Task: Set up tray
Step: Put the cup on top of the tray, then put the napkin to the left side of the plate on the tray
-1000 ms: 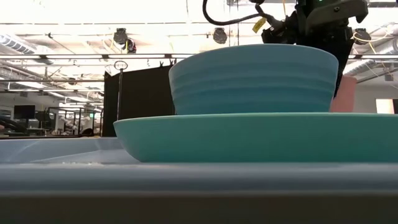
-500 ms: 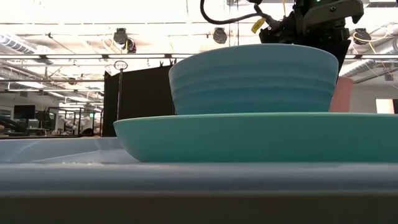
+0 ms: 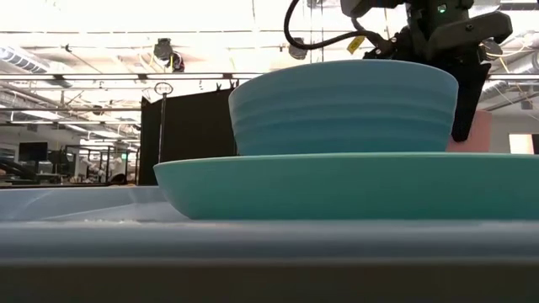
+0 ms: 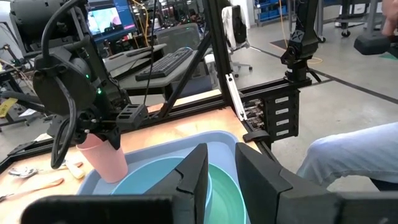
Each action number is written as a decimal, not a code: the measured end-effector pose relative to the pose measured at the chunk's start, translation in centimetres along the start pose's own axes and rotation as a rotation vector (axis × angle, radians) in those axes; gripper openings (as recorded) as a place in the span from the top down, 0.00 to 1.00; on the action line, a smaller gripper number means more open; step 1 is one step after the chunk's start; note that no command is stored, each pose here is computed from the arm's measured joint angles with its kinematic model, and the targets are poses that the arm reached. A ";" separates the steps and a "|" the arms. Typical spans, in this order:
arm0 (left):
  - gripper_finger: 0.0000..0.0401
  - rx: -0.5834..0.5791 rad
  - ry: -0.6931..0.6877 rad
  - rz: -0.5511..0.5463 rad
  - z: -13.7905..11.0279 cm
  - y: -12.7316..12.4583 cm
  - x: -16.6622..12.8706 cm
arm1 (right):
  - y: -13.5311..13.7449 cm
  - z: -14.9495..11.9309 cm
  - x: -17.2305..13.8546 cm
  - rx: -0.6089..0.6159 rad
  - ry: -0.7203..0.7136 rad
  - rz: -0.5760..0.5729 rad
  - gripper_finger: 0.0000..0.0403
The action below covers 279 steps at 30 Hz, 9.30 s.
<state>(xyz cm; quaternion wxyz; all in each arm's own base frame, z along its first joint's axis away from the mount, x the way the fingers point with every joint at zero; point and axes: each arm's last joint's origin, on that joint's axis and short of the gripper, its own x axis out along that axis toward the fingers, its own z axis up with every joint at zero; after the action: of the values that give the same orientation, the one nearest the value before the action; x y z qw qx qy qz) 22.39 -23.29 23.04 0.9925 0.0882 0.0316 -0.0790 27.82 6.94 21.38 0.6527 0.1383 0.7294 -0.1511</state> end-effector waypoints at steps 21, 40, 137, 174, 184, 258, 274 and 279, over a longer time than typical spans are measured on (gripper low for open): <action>0.78 0.000 0.007 -0.001 -0.1 0.0 0.0 | 0.1 0.1 -0.1 -0.033 -0.013 0.038 1.00; 0.78 0.000 0.011 -0.001 -0.1 0.0 0.0 | 0.2 0.0 -0.9 -0.016 -0.067 0.087 1.00; 0.78 -0.125 0.956 0.675 -6.9 13.1 -4.0 | 10.1 -14.4 -5.5 -0.537 -1.397 0.723 0.67; 0.78 0.162 1.319 0.531 -12.5 17.9 -2.7 | 11.5 -15.2 -4.3 -0.582 -1.376 0.743 0.67; 0.50 0.191 1.239 0.652 -12.9 17.2 -3.3 | 11.5 -15.2 -4.3 -0.589 -1.378 0.737 0.67; 0.98 -0.051 1.187 0.584 -12.8 20.5 -2.2 | 10.4 -15.2 -2.1 -0.570 -1.441 0.788 0.67; 0.98 -0.280 0.976 0.385 -9.3 18.8 -2.3 | 10.4 -15.2 -2.1 -0.573 -1.448 0.787 0.67; 0.98 -0.319 0.970 0.352 -9.1 17.8 -2.3 | 10.4 -15.2 -2.1 -0.577 -1.452 0.784 0.67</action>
<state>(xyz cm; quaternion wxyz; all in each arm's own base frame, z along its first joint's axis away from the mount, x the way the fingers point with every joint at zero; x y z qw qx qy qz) 22.54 -4.01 17.29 0.8632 -0.0334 0.4828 0.1440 18.38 22.58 24.65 0.9705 0.0780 0.0432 0.2240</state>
